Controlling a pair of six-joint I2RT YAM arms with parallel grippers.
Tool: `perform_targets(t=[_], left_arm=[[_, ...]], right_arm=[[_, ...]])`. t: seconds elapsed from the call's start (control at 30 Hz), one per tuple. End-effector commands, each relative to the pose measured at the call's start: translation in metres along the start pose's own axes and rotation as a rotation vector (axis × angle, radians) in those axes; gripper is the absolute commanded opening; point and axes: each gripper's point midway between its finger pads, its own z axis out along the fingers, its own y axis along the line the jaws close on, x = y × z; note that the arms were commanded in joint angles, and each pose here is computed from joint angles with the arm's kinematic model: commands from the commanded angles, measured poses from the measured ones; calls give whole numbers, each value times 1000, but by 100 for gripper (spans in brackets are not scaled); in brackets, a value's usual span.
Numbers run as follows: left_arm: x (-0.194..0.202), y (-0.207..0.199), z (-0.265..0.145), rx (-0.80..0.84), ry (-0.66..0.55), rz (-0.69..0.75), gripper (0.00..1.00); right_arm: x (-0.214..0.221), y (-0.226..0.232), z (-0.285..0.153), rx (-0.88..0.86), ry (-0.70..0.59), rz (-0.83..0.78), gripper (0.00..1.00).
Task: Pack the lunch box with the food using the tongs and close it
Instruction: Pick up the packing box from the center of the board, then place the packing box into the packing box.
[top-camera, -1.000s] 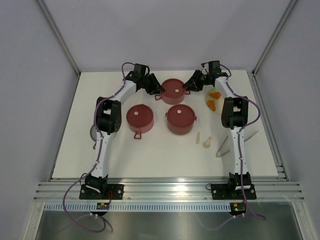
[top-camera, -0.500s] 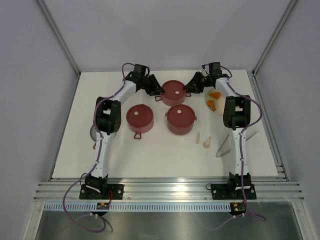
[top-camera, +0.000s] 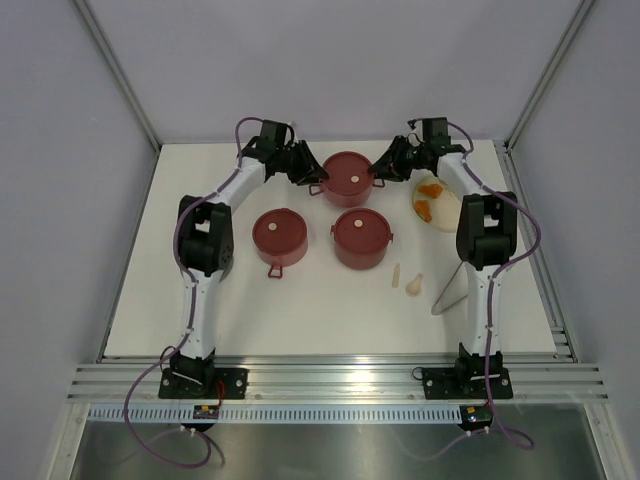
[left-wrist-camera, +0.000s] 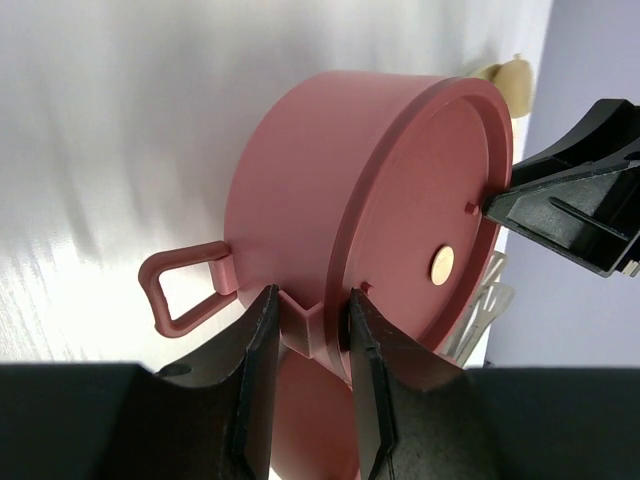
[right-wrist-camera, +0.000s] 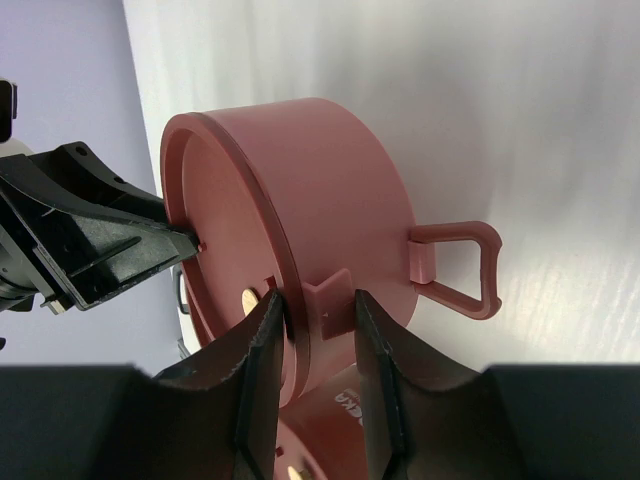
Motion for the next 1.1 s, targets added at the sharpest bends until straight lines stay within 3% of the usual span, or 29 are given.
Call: perform_targets(t=[0.0, 0.53, 1.07], left_arm=[[-19, -65, -41, 138, -77, 110, 0], [-18, -114, -83, 242, -87, 182, 0], [58, -132, -123, 261, -21, 228, 0]], right_arm=[[-27, 76, -38, -117, -122, -136, 0], [-21, 127, -84, -156, -191, -176, 0], [59, 115, -144, -77, -209, -143, 0]])
